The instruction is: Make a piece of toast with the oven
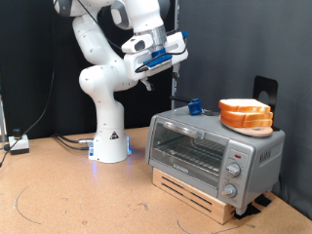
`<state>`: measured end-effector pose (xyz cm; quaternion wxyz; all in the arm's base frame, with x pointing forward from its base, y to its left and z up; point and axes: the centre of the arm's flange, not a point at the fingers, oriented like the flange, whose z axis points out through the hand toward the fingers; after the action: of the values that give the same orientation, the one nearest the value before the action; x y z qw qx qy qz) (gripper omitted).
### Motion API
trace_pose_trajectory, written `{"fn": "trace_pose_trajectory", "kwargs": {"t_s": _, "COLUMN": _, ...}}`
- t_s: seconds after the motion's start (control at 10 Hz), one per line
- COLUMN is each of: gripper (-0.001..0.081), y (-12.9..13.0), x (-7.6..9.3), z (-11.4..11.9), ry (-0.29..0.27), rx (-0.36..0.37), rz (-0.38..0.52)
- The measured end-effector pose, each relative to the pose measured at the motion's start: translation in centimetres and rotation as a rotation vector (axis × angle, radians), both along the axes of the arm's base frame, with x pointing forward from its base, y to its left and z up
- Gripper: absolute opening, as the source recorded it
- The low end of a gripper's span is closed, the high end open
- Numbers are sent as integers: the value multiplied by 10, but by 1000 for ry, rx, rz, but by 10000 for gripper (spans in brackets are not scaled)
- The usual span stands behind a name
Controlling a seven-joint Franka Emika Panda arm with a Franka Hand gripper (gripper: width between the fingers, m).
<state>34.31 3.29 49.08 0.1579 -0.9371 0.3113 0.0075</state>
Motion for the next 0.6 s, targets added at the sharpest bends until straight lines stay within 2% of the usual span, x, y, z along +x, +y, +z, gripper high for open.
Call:
{"fn": "trace_pose_trajectory", "kwargs": {"t_s": 0.3, "gripper": 807, "y": 0, "x": 1, "z": -5, "ry": 26, "rx": 16, "rz": -3}}
{"fn": "trace_pose_trajectory", "kwargs": {"t_s": 0.6, "gripper": 807, "y": 0, "x": 13, "z": -35, "ry": 102, "rx": -40, "rz": -17}}
